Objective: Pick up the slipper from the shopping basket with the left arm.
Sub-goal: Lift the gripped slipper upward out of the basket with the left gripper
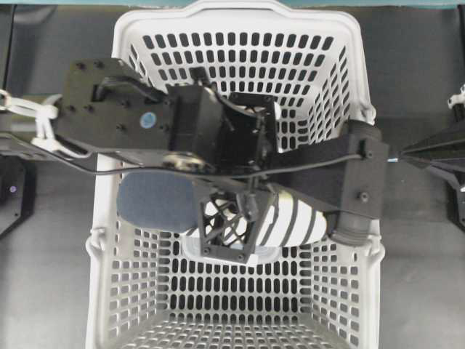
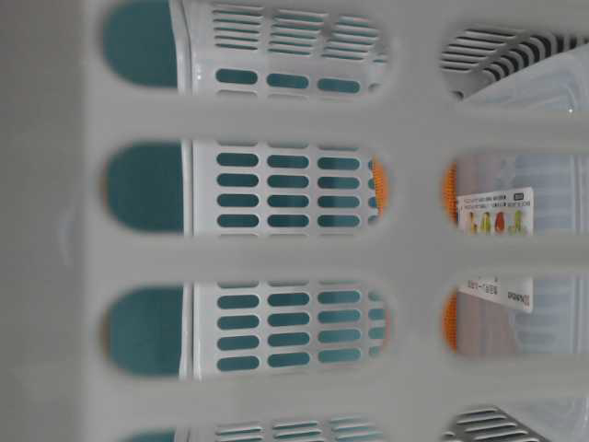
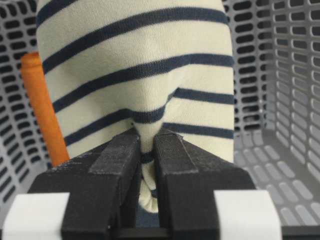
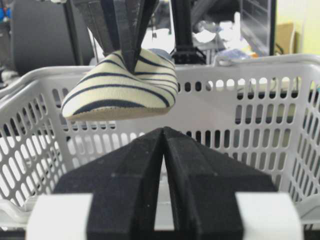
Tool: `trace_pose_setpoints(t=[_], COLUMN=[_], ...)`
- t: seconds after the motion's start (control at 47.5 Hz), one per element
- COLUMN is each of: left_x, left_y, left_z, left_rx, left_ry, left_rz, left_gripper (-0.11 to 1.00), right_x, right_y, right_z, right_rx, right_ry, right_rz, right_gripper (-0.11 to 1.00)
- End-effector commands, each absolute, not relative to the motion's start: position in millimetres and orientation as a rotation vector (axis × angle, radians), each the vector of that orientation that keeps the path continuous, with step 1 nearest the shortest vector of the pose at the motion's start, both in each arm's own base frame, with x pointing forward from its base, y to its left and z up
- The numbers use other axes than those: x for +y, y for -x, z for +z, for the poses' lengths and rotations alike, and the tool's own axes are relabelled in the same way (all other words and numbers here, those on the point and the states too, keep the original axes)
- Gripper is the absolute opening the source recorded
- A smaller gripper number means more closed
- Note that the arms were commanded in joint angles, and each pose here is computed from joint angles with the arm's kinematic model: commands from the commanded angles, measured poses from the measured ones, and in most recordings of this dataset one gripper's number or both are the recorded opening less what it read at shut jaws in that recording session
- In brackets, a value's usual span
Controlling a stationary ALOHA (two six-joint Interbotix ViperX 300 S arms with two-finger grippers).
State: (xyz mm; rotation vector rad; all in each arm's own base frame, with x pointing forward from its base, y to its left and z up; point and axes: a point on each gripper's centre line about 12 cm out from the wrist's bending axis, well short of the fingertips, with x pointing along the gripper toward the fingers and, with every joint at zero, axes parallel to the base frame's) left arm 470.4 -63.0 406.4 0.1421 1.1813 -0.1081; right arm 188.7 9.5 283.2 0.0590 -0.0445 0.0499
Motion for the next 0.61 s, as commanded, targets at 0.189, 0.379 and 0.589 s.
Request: trace_pose_setpoints(t=[0.189,0.379,0.589], left_x=[-59,-53,-42], left_y=[-468,-473,-477], left_z=[428,422,418], left_rx=[1.128,1.143,1.15], left_ry=[-0.135,-0.127,-0.113], left_rz=[-0.098,-0.085,-0.063], left_gripper=[0.06,0.06,0.06], right_x=[10,10,10], right_y=[-189,-189,-189], right_z=[287,287,287], right_rx=[-0.057,-0.057,-0.057], right_ry=[-0.064,-0.064,-0.062], right_rz=[0.051,0.051,0.051], right_gripper=[-0.01,-0.01,-0.01])
